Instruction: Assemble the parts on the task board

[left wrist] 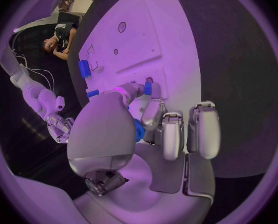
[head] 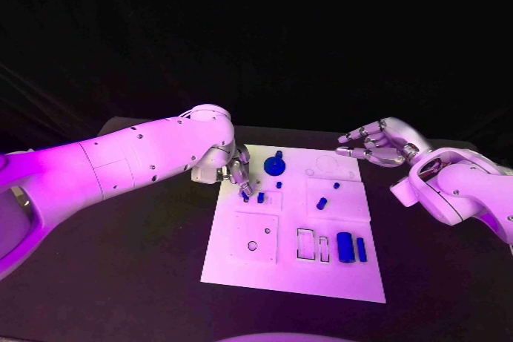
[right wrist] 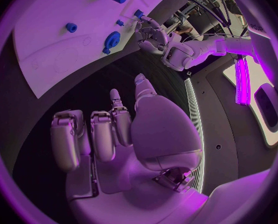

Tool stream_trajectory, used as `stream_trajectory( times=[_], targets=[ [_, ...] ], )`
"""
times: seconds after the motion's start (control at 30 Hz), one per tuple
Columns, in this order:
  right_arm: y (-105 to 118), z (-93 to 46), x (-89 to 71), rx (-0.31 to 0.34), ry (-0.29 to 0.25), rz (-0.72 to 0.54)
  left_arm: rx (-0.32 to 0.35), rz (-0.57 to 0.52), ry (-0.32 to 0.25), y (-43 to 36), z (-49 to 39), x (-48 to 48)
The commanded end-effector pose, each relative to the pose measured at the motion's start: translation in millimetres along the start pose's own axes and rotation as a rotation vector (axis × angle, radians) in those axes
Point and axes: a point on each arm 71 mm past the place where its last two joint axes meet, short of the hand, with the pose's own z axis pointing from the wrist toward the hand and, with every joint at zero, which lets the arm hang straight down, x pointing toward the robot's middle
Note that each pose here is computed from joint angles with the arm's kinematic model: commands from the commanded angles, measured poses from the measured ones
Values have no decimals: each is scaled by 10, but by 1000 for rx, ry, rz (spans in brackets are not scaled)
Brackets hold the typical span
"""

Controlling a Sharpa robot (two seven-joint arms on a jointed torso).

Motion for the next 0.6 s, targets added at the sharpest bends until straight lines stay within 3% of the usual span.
stream_trajectory(
  times=[0.03,0.6],
  targets=[
    [8,0,7,-11,4,-2,-3,1,53,12,35,68],
    [4,-3,3,-9,5,-2,1,-52,53,63,38,57]
  ],
)
